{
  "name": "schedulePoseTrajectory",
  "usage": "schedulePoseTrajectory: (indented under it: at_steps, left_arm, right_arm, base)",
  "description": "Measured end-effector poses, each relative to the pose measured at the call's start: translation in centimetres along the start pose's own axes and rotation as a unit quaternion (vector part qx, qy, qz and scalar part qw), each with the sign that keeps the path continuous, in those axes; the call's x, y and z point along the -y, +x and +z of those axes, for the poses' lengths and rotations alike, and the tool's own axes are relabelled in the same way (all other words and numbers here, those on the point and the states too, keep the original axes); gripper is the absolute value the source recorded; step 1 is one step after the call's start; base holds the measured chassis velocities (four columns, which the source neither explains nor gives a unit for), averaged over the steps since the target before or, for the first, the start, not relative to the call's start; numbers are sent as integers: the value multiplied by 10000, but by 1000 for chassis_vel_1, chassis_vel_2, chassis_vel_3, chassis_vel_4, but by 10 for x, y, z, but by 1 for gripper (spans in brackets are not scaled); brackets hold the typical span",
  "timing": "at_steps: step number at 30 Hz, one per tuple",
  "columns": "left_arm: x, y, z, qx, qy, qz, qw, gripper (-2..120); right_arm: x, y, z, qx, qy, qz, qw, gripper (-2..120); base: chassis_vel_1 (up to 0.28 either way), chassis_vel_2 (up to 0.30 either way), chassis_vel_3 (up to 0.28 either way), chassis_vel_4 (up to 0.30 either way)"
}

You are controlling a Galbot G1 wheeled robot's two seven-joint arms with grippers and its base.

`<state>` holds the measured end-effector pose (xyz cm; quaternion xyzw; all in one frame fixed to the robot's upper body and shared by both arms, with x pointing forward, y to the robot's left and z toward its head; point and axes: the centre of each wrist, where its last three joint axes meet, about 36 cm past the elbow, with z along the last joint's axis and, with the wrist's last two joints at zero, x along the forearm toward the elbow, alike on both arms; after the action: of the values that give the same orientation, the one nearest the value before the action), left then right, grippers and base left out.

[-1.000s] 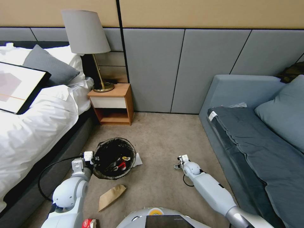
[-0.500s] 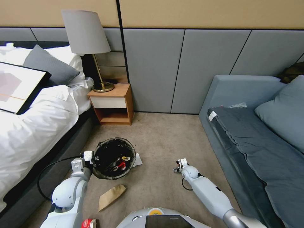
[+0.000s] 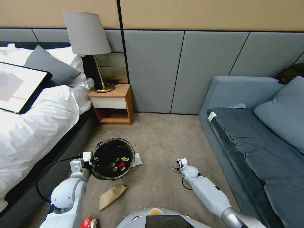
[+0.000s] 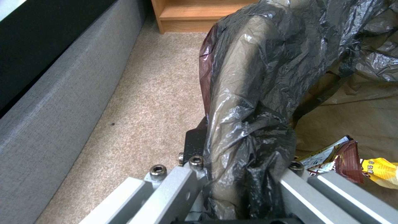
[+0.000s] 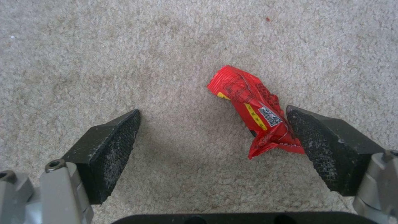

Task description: Pick up the trash bin, then pick up the garbage from the floor and place it into the trash bin.

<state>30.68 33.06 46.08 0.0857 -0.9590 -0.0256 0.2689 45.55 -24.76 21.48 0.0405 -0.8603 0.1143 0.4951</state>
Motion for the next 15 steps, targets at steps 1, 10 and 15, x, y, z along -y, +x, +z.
schedulePoseTrajectory:
  at_steps: [1, 10, 15]
  left_arm:
    - [0, -1, 0, -7, 1, -3, 10000, 0]
    - [-1, -1, -1, 8, -6, 0, 10000, 0]
    - [-2, -2, 0, -3, -4, -11, 10000, 0]
  right_arm:
    - [1, 0, 1, -4, -4, 8, 10000, 87]
    - [8, 1, -3, 66, -25, 52, 10000, 87]
    - [23, 1, 2, 49, -18, 156, 9999, 87]
  base:
    - [0, 0, 0, 0]
    - [0, 0, 0, 0]
    - [0, 0, 0, 0]
